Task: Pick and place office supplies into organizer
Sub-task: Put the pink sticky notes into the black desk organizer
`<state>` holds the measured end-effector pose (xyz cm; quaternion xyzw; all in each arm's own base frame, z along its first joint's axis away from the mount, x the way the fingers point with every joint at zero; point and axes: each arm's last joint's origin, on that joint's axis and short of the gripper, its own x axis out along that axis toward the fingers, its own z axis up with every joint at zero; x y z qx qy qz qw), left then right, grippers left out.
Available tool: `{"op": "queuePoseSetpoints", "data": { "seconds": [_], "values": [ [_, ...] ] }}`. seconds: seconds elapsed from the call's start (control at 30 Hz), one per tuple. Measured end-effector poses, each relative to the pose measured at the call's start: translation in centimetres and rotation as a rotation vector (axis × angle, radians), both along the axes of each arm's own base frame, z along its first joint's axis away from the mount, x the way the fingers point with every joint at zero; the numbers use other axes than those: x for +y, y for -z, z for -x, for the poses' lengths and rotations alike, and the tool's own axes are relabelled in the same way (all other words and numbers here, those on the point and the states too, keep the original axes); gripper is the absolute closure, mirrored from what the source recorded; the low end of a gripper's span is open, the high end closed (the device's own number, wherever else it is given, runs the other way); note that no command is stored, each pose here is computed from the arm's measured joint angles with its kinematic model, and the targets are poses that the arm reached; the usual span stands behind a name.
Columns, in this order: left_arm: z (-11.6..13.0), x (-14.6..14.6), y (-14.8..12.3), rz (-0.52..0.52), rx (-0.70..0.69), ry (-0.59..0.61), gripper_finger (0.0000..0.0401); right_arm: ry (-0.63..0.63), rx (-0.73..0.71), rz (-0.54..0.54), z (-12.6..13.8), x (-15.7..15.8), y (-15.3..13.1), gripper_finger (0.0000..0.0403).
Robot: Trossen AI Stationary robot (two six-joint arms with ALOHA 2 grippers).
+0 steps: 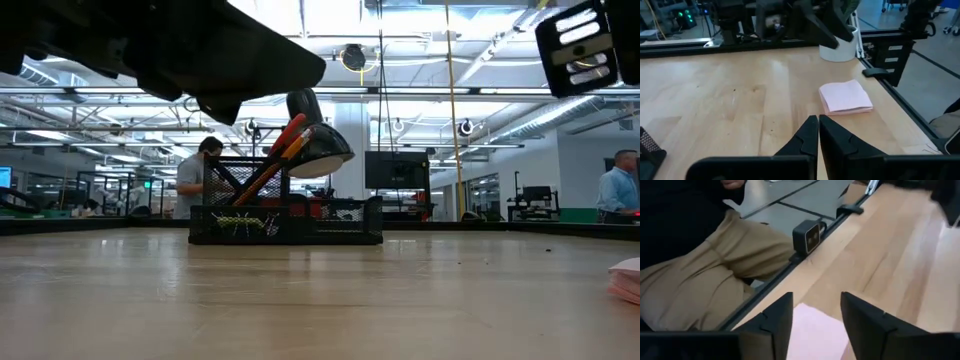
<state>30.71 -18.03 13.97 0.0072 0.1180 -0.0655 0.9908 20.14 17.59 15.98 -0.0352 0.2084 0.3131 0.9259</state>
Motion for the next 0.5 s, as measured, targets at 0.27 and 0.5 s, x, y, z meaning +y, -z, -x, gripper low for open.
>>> {"op": "queuePoseSetpoints", "data": {
  "seconds": [0.27,0.5],
  "values": [
    [0.0,0.1,0.1,-0.004,0.005,-0.002,0.0392,-0.023,0.024,0.041,-0.5,1.1,1.2,0.0282],
    [-0.1,0.4,0.2,-0.010,0.020,-0.011,0.0374,-0.015,-0.044,0.155,-1.5,1.4,1.5,0.0306]
  ]
}}
